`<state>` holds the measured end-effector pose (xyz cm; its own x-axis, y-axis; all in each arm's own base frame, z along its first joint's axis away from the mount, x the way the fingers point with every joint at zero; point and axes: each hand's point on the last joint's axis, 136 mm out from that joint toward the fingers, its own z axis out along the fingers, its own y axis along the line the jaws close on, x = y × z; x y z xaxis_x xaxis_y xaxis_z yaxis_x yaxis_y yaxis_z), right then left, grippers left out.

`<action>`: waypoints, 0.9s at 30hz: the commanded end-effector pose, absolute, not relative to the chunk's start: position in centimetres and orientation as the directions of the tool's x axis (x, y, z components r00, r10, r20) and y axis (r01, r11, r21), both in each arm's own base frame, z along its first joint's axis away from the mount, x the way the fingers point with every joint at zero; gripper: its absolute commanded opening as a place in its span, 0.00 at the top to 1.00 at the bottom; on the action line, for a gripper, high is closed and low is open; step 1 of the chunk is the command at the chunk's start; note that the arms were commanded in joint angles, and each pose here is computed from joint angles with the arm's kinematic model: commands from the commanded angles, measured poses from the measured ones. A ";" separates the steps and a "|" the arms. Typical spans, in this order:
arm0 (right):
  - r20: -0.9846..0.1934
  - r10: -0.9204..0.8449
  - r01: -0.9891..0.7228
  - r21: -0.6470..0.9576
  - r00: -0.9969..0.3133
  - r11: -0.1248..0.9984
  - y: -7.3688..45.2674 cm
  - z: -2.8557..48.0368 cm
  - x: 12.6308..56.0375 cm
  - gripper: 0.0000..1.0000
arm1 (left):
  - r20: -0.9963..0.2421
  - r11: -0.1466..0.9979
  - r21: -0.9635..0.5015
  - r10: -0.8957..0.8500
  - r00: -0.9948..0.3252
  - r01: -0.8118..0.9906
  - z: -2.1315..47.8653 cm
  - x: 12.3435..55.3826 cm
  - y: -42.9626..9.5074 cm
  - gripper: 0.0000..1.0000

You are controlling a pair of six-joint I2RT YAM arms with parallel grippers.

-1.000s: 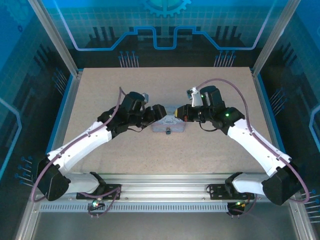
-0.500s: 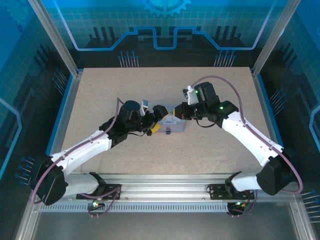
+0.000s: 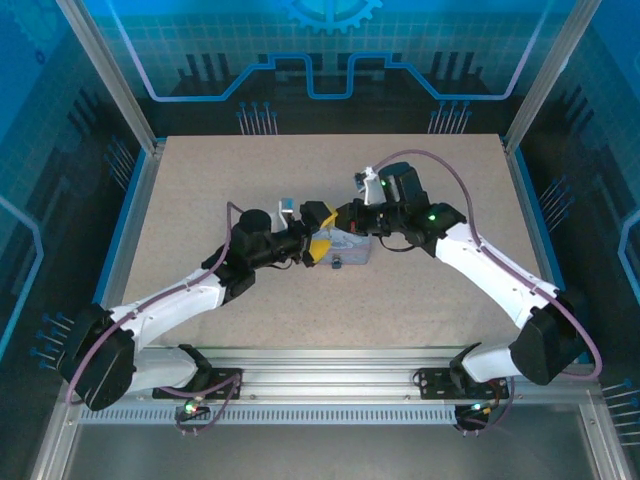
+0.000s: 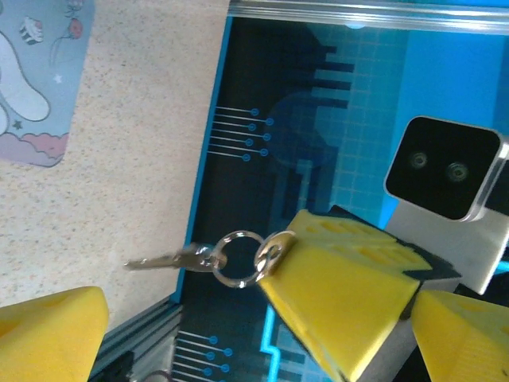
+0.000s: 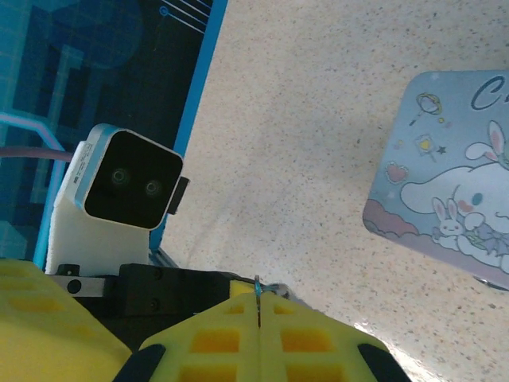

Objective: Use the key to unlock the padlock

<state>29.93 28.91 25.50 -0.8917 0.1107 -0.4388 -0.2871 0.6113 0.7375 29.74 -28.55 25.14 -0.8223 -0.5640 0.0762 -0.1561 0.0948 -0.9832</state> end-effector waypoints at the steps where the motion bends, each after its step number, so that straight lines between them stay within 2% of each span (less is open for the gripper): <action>1: -0.413 0.093 -0.297 0.776 -0.906 0.556 30.6 25.6 28.9 1.00 | 0.077 0.001 -0.995 -0.590 -0.804 -0.097 27.8 30.2 -28.0 0.01; 6: -0.405 0.071 -0.310 0.790 -0.911 0.529 31.5 25.8 27.8 1.00 | 0.089 -0.026 -0.995 -0.608 -0.789 -0.092 27.8 30.4 -27.6 0.01; 11: -0.412 0.064 -0.322 0.792 -0.909 0.518 31.3 25.9 26.7 1.00 | 0.091 -0.030 -0.995 -0.622 -0.777 -0.092 27.5 30.6 -27.0 0.08; 27: -0.420 0.059 -0.328 0.781 -0.906 0.531 30.1 25.4 25.3 1.00 | 0.096 -0.010 -0.993 -0.631 -0.770 -0.116 26.5 30.5 -26.3 0.49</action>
